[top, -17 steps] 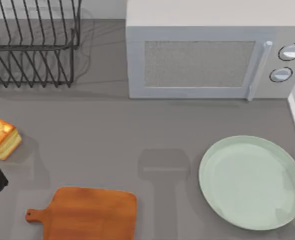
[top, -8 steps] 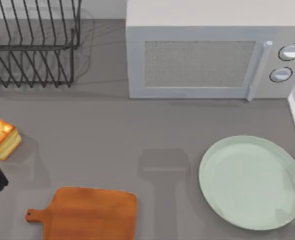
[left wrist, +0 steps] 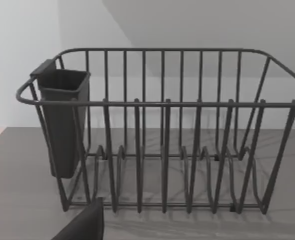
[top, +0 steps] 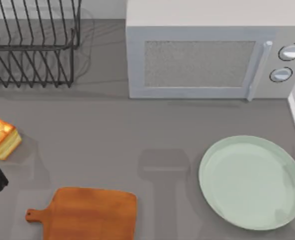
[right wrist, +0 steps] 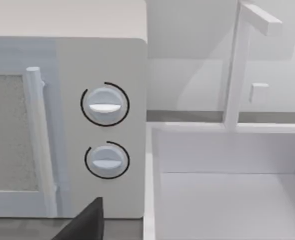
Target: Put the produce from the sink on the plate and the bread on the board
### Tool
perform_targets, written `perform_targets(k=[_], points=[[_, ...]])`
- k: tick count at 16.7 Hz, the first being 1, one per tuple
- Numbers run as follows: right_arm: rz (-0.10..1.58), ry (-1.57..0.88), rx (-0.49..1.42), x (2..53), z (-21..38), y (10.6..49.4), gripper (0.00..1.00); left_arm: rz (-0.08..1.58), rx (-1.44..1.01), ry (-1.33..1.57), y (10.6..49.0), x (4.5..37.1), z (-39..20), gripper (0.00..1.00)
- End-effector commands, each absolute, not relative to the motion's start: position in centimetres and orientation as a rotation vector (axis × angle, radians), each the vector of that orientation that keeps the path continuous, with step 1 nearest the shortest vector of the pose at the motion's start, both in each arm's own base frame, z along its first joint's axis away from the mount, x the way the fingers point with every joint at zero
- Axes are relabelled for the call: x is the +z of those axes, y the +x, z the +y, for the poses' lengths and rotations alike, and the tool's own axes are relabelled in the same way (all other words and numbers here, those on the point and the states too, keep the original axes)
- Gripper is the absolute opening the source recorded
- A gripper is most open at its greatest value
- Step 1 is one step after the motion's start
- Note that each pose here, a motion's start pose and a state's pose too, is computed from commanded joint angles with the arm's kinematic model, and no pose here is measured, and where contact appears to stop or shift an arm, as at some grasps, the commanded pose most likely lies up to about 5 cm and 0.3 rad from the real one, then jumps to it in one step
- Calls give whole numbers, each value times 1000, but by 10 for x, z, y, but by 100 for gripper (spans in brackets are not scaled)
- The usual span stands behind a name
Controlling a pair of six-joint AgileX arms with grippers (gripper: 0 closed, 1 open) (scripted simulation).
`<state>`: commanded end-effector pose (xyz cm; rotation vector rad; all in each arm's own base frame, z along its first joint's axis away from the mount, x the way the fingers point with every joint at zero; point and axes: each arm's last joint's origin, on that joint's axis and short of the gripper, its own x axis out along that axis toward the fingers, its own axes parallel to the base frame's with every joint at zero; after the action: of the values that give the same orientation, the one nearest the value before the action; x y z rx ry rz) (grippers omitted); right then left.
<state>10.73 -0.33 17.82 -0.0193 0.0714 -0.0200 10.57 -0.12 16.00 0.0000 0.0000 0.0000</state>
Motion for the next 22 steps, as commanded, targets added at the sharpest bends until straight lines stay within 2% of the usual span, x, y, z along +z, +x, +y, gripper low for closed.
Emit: perform_targets(k=[6, 11, 17, 22], points=[[398, -76, -79, 238, -14, 141, 100, 0, 0, 0, 106, 160, -1, 100], [791, -98, -106, 269, -40, 220, 100, 0, 0, 0, 106, 160, -1, 100], [1251, -63, -75, 233, -93, 329, 100, 0, 0, 0, 106, 160, -1, 100], [1503, -11, -26, 178, -129, 379, 100, 0, 0, 0, 106, 160, -1, 100]])
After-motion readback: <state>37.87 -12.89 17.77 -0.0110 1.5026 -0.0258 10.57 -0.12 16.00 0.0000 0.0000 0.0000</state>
